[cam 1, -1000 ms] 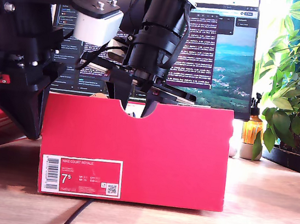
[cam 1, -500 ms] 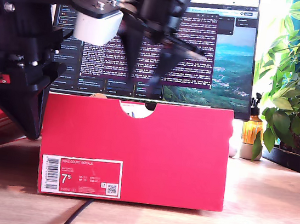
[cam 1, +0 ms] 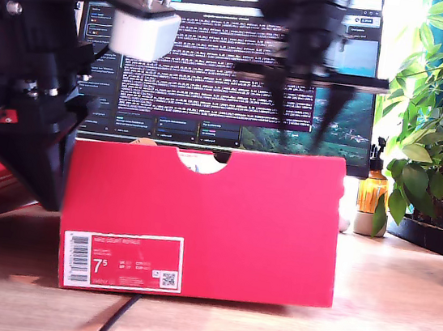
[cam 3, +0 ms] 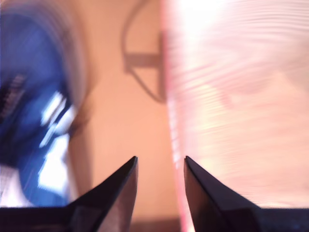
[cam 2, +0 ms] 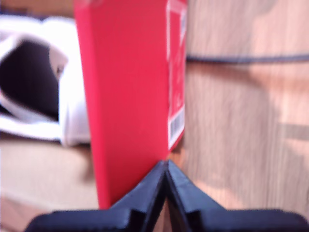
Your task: Pack the blue shoes by picking the first shoe and placing it inside the red shoebox, left side, then picking and rotating the second shoe and placing it in the shoebox
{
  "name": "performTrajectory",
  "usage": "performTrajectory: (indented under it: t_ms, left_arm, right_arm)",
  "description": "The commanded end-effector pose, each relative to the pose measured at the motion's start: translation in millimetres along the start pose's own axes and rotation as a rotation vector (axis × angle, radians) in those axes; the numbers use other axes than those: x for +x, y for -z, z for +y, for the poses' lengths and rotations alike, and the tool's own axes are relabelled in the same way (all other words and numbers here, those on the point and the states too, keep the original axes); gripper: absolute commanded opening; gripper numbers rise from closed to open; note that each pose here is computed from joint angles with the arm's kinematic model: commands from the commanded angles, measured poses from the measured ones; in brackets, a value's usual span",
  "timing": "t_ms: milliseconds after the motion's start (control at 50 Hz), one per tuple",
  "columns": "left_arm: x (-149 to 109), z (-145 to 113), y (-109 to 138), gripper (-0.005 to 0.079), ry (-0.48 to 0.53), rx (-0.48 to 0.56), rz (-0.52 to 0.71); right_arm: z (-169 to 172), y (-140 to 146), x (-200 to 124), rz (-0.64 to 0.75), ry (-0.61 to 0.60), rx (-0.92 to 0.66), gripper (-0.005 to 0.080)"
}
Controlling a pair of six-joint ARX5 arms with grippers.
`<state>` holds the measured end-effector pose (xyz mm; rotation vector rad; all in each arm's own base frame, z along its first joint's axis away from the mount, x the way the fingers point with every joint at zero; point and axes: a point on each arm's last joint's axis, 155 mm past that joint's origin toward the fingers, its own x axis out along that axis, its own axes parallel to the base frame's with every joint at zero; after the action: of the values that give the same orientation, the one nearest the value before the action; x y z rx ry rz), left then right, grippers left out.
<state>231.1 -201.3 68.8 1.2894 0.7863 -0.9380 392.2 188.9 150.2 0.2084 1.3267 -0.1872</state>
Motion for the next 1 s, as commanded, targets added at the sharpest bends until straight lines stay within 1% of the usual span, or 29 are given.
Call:
performTrajectory:
  t_ms: [0, 100, 180, 280, 380, 560, 640, 720, 860, 920, 980]
  left_arm:
    - [2.2, -2.3, -1.7, -0.0019, 0.008, 0.004, -0.006]
    - [2.2, -4.0, -3.8, -0.0019, 0.017, 0.004, -0.016]
    - [2.1, -5.7, -5.5, -0.0019, 0.027, 0.004, -0.026]
    - [2.0, -7.2, -6.9, -0.0019, 0.035, 0.004, -0.033]
    - [1.9, -8.4, -8.1, -0.0019, 0.041, 0.004, -0.040]
    - [1.6, -11.8, -11.4, -0.0019, 0.060, 0.004, -0.058]
    - [1.5, -12.6, -12.1, -0.0019, 0.064, 0.004, -0.062]
    - [1.5, -12.9, -12.5, -0.0019, 0.066, 0.004, -0.064]
    - [1.4, -13.8, -13.2, -0.0019, 0.071, 0.004, -0.068]
    - [1.2, -14.9, -14.2, -0.0019, 0.077, 0.004, -0.073]
    - [1.1, -15.4, -14.8, -0.0019, 0.080, 0.004, -0.076]
  right_arm:
    - [-12.3, -10.2, -46.6, -0.112, -0.039, 0.093, 0.0276]
    - [-38.8, -29.3, -74.9, -0.224, -0.019, 0.205, 0.0276]
    - [-48.7, -33.5, -93.5, -0.260, -0.050, 0.279, 0.0276]
    - [-61.3, -39.3, -107.2, -0.303, -0.055, 0.345, 0.0275]
    - [-68.7, -42.3, -112.4, -0.325, -0.053, 0.409, 0.0275]
    - [-76.0, -42.7, -107.9, -0.330, -0.033, 0.488, 0.0275]
    - [-79.1, -38.5, -99.8, -0.314, -0.017, 0.532, 0.0275]
    - [-89.4, -34.4, -87.5, -0.289, 0.018, 0.561, 0.0275]
    - [-108.7, -11.1, -60.6, -0.207, 0.081, 0.633, 0.0275]
    - [-115.1, -1.9, -53.6, -0.191, 0.107, 0.646, 0.0274]
    - [-120.2, 1.5, -49.3, -0.191, 0.132, 0.646, 0.0273]
